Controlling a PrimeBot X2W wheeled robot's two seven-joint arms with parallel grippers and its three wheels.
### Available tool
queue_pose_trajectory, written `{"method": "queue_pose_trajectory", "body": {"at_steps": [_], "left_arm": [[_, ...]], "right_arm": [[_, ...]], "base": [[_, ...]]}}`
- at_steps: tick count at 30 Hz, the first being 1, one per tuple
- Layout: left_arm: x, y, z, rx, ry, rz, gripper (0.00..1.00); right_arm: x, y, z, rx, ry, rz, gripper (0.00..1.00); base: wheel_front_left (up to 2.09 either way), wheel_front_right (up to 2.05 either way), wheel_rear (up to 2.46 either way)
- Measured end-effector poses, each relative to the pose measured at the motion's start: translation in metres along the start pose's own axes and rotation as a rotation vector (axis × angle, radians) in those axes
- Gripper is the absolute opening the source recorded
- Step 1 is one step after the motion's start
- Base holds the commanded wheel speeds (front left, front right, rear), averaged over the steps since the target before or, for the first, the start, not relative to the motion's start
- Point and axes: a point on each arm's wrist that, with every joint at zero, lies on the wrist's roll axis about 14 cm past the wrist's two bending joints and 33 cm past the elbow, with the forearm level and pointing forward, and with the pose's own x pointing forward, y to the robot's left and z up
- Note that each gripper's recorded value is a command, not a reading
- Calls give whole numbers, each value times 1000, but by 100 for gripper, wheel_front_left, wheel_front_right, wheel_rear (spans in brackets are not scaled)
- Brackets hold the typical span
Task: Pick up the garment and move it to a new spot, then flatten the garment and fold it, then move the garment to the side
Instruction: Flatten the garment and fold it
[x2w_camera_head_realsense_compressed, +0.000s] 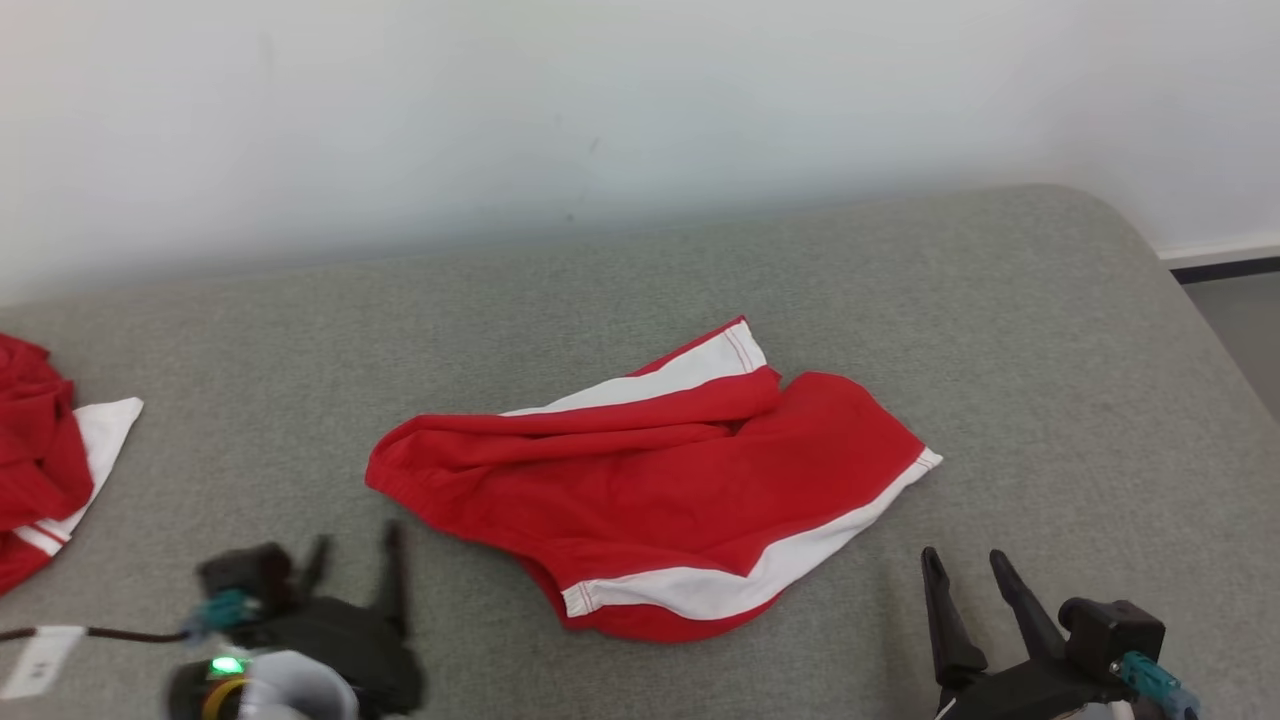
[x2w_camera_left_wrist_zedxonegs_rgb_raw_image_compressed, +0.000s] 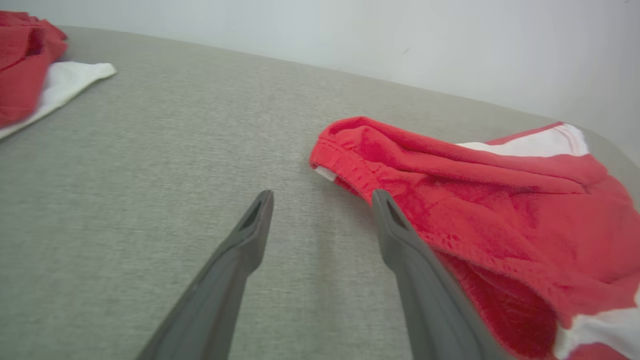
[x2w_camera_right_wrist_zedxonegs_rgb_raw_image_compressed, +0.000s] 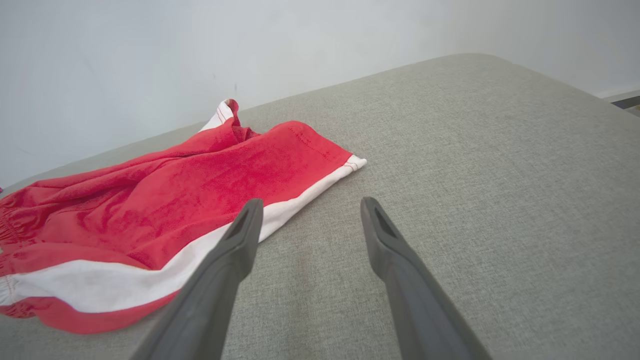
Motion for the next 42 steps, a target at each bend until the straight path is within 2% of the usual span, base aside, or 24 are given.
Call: {"method": "queue_pose_trajectory", "body": {"at_steps": [4, 8, 20, 22, 24, 26, 27, 29, 30, 32, 33, 39, 42], "left_arm": [[-16, -53, -16, -74, 47, -188, 100], [-29, -86, -32, -74, 119, -299, 100], [-36, -121, -65, -17, 254, -395, 98], [-34, -121, -66, -8, 258, -391, 90], [-32, -120, -67, -6, 261, -383, 63], [-31, -118, -69, -8, 270, -375, 51], [-30, -118, -72, -4, 282, -374, 49], [-30, -117, -74, -3, 298, -376, 38], [-29, -116, -75, -1, 299, -374, 27], [-27, -117, -72, -5, 292, -382, 12], [-26, -117, -71, -7, 288, -380, 0], [-23, -112, -67, -13, 268, -372, 0], [-22, -105, -68, -12, 267, -359, 0]], "right_arm": [[6, 6, 5, -21, -7, 19, 100], [12, 11, 16, -35, -27, 37, 100], [4, 9, 23, -54, -37, 30, 100], [3, 8, 23, -55, -37, 27, 100], [3, 7, 23, -55, -36, 23, 100], [3, 6, 22, -55, -33, 21, 100], [3, 6, 21, -55, -31, 22, 100], [3, 7, 20, -56, -27, 24, 100], [4, 8, 20, -56, -26, 26, 100], [7, 10, 21, -58, -28, 32, 100], [9, 11, 23, -59, -31, 37, 100], [21, 20, 18, -82, 18, 64, 100], [31, 9, 15, -98, 81, 32, 100]], "base": [[0, 0, 0], [0, 0, 0], [0, 0, 0], [0, 0, 0], [0, 0, 0], [0, 0, 0], [0, 0, 0], [0, 0, 0], [0, 0, 0], [0, 0, 0], [0, 0, 0], [0, 0, 0], [0, 0, 0]]}}
